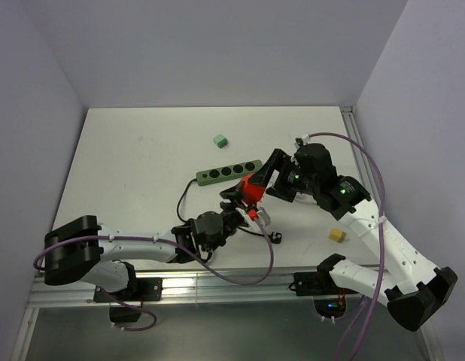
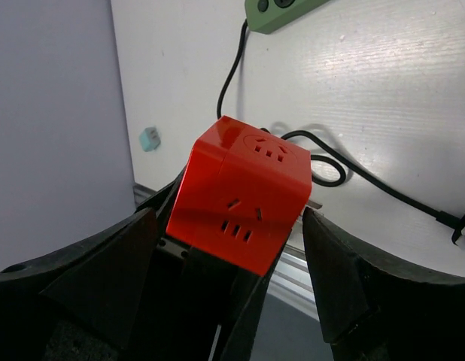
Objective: Insert the plug
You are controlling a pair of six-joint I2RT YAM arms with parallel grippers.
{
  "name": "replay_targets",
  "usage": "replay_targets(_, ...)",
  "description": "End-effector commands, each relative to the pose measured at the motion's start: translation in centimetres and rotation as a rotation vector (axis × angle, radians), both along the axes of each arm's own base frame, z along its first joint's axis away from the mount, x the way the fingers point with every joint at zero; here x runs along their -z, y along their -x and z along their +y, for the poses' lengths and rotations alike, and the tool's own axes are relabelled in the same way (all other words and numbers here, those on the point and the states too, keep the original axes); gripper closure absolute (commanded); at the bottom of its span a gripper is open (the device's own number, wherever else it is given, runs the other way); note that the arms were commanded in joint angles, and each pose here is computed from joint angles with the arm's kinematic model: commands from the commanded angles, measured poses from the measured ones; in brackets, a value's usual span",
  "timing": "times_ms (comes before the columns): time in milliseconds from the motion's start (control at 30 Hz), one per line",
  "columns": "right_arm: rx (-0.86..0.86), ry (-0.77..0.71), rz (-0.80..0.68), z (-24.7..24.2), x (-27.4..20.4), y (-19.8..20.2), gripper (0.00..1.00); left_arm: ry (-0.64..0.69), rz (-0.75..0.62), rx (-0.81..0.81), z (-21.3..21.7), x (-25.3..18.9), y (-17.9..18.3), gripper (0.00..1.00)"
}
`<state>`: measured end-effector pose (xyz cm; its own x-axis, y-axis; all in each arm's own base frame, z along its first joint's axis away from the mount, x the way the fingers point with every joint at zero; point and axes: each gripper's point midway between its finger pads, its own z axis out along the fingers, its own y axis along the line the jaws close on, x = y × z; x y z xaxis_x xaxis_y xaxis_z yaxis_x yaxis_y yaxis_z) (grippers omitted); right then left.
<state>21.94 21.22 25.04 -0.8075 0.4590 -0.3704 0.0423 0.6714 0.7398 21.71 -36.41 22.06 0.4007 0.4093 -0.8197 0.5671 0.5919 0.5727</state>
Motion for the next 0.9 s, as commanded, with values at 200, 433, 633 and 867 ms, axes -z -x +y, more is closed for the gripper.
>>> replay_targets(200,-0.031,0.017,-0.093,0.2,-1.6,-0.6,0.16,-0.101,-0.177,-0.050,-1.6,-4.1,-0.4,1.00)
replay_targets(433,-0.030,-0.045,-0.062,1.3,-0.8,-1.0,0.27,-0.132,-0.206,-0.050,-2.4,-3.6,0.9,1.00)
replay_targets(633,-0.023,-0.066,-0.050,1.5,-0.6,-1.0,0.29,-0.156,-0.251,-0.097,-2.7,-3.6,0.7,1.00)
replay_targets(867,-0.037,-0.083,-0.050,2.0,0.2,-1.1,0.77,-0.072,-0.254,-0.128,-2.5,-4.7,1.2,1.00)
